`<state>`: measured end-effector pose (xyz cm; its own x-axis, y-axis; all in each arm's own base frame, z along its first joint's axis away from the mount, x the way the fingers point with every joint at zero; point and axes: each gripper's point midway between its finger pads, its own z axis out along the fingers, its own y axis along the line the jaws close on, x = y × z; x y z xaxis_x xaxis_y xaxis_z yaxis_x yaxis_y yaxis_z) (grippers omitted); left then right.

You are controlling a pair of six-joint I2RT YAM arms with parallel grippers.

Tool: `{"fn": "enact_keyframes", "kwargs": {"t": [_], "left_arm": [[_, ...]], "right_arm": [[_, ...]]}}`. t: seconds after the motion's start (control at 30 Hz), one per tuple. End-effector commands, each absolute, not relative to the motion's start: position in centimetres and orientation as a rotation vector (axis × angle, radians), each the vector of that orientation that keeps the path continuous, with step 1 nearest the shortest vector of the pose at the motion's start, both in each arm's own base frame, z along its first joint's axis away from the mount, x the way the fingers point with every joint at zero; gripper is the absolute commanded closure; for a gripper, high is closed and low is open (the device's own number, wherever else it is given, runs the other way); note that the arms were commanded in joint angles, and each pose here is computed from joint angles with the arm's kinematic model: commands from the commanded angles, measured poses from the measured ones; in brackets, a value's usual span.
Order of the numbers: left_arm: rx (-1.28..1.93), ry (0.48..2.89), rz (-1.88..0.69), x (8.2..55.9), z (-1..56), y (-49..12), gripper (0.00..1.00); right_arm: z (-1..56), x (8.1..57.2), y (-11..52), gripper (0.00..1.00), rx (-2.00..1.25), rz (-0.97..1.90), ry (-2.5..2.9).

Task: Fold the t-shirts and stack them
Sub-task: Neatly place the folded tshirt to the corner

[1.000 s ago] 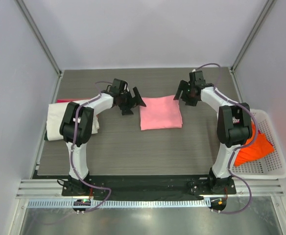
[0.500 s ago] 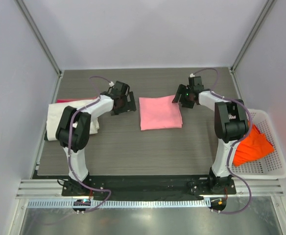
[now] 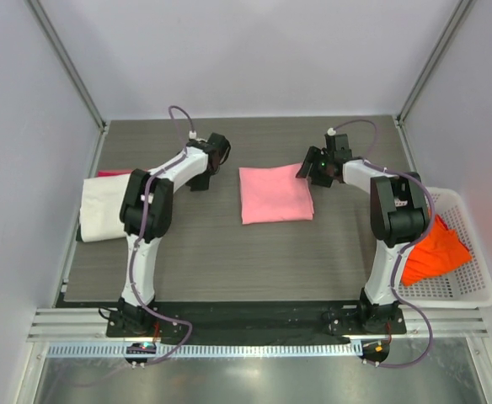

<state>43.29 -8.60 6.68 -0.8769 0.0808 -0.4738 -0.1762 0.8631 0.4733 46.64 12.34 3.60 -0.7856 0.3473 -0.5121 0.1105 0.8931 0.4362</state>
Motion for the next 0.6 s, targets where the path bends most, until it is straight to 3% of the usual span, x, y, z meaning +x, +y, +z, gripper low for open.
{"fn": "enact_keyframes", "kwargs": {"t": [0.0,0.23,0.37,0.47,0.57], "left_arm": [[-0.029,2.548,0.921,43.0,6.5,-6.1,0.33],[-0.111,2.605,0.988,43.4,4.2,-1.9,0.39],[-0.152,2.643,0.986,43.2,2.9,-0.6,0.5],[-0.181,2.658,0.967,43.0,2.5,-0.3,0.63],[-0.202,2.68,0.876,43.1,2.9,-1.5,0.98]], "right_arm": [[4.2,45.8,12.7,0.34,0.319,0.543,2.458],[4.2,45.7,12.6,0.34,0.317,0.547,2.459],[4.3,45.6,12.6,0.34,0.319,0.548,2.459],[4.2,45.7,12.5,0.34,0.322,0.545,2.46],[3.9,45.6,12.4,0.34,0.328,0.535,2.464]]}}
